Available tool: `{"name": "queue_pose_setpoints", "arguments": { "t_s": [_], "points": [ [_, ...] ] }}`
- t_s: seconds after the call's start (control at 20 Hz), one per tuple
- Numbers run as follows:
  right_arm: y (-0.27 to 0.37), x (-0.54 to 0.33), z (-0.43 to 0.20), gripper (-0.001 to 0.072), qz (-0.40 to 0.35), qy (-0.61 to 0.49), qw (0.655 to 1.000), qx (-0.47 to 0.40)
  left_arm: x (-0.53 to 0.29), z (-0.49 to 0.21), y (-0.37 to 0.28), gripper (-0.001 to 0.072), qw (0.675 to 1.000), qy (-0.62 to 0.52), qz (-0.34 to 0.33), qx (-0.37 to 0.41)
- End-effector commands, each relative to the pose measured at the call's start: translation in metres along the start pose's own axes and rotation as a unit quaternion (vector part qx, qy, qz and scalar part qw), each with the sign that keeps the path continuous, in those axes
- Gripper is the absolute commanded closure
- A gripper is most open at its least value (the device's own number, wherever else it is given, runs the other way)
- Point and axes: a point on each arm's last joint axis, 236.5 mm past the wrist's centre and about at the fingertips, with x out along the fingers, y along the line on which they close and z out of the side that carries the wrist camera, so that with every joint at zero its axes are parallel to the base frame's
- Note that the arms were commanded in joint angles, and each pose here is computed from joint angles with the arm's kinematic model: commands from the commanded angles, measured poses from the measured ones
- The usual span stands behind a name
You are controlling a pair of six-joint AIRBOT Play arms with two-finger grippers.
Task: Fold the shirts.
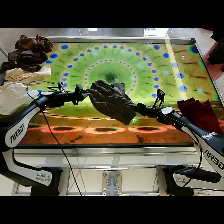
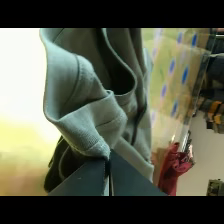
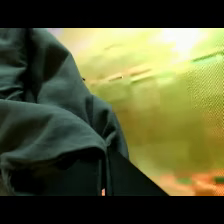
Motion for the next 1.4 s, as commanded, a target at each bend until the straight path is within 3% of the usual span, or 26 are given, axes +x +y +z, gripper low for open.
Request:
{"name": "queue_pose_setpoints", "arguments": {
  "t_s": [0.0,0.25,0.4,0.55,0.65,0.8,1.0,1.15,1.35],
  "points": [
    [0.020,-0.006,0.019,0.0677,0.030,-0.008,0.999,-0.022,-0.017,0.027,-0.042,0.0700,0.996,-0.049,-0.072,0.014],
    [0.104,-0.096,0.092,0.0679,0.119,-0.039,0.983,-0.132,-0.095,0.049,-0.200,0.0702,0.957,-0.105,-0.223,0.153],
    [0.142,-0.195,0.132,0.0679,0.072,-0.089,0.965,-0.237,-0.175,0.030,-0.316,0.0703,0.902,-0.157,-0.287,0.281],
    [0.191,-0.328,0.172,0.0681,0.026,-0.221,0.920,-0.323,-0.252,-0.016,-0.399,0.0703,0.838,-0.199,-0.288,0.419],
    [0.230,-0.408,0.183,0.0682,0.036,-0.308,0.883,-0.352,-0.288,-0.037,-0.422,0.0703,0.812,-0.231,-0.233,0.483],
    [0.245,-0.427,0.172,0.0681,0.054,-0.303,0.880,-0.362,-0.291,-0.042,-0.386,0.0703,0.829,-0.215,-0.106,0.505],
    [0.198,-0.325,0.147,0.0680,0.041,-0.144,0.933,-0.327,-0.262,-0.015,-0.277,0.0702,0.866,-0.143,0.081,0.472],
    [0.149,-0.228,0.138,0.0680,0.029,-0.055,0.961,-0.270,-0.231,0.002,-0.206,0.0702,0.887,-0.115,0.140,0.425],
    [0.097,-0.126,0.158,0.0681,0.000,-0.049,0.976,-0.210,-0.192,0.038,-0.130,0.0702,0.901,-0.164,0.167,0.365]
  ]
}}
